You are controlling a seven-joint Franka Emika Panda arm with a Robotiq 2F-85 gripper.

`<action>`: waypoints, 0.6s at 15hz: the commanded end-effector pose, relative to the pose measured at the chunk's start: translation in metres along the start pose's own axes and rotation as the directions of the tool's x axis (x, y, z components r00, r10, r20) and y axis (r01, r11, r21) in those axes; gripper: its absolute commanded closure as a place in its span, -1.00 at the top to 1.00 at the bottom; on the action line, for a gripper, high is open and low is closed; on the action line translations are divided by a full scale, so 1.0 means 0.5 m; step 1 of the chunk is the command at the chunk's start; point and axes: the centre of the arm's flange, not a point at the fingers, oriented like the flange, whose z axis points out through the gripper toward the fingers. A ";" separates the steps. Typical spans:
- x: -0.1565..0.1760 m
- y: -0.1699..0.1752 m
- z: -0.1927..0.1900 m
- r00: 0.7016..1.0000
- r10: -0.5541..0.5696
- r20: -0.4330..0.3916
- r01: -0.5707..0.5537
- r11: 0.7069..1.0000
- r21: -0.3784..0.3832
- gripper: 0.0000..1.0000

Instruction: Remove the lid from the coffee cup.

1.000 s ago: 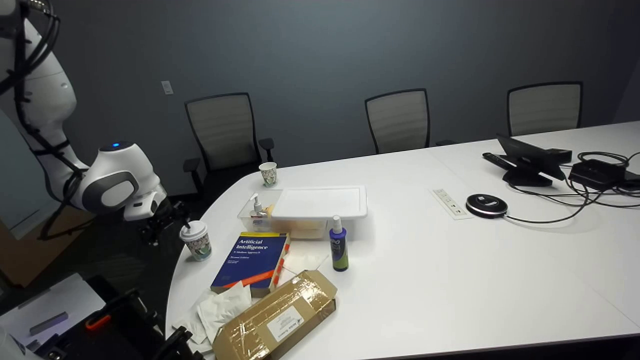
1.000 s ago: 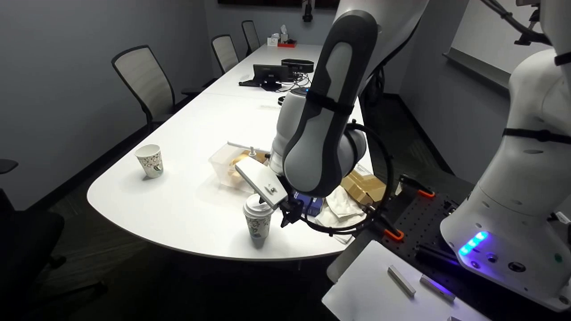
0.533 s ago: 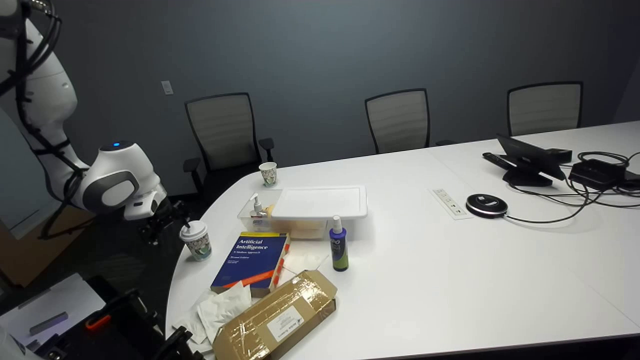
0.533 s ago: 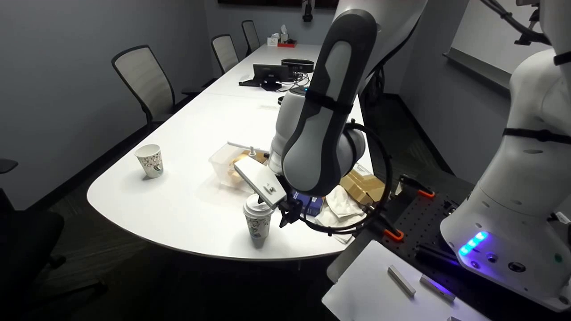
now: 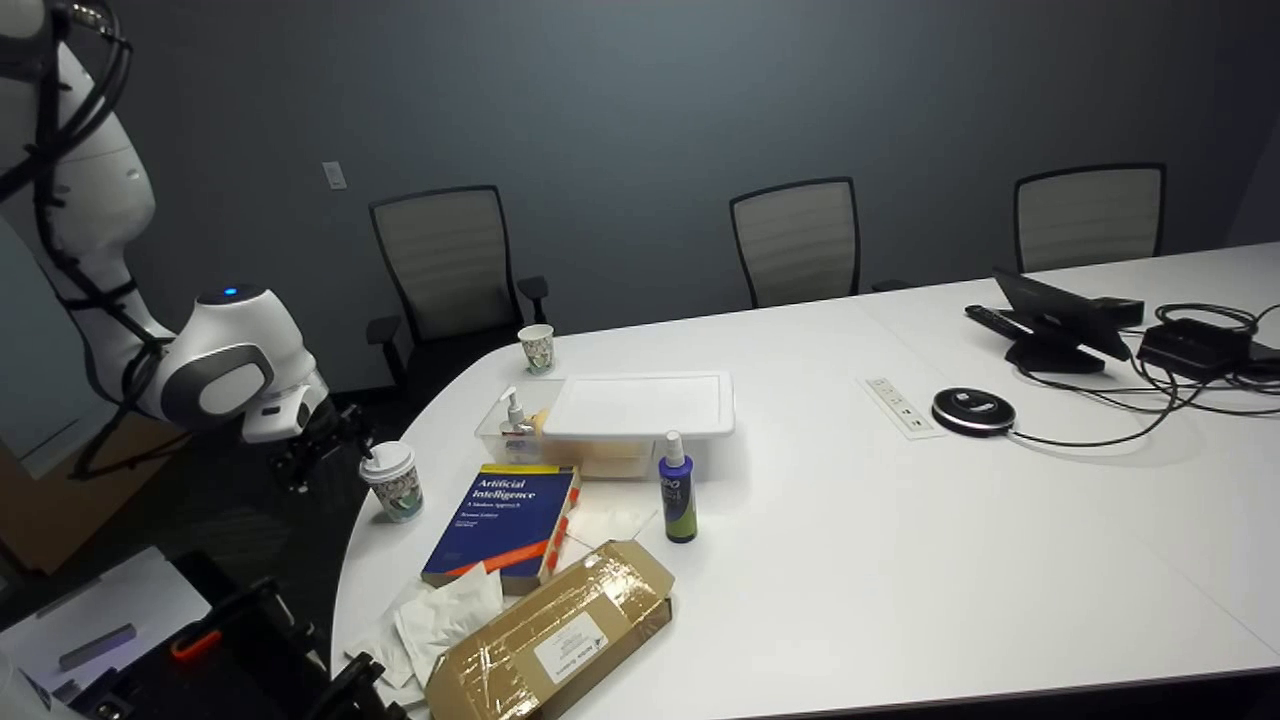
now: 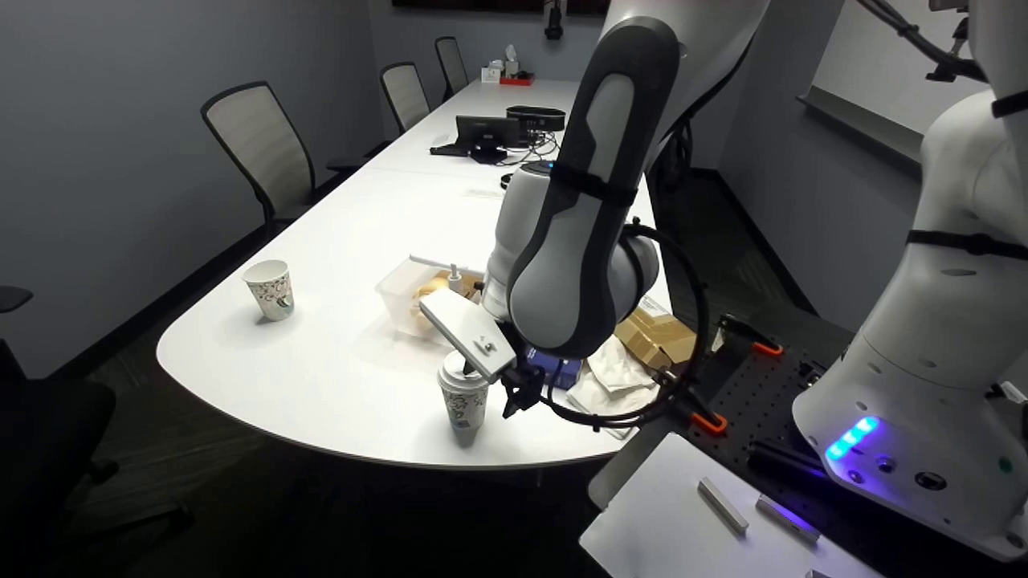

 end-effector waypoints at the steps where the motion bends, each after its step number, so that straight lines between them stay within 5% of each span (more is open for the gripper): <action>1: 0.002 0.001 0.007 1.000 0.026 0.011 -0.026 1.000 -0.007 1.00; 9: 0.015 -0.009 0.018 0.999 0.037 0.010 -0.037 0.999 -0.012 1.00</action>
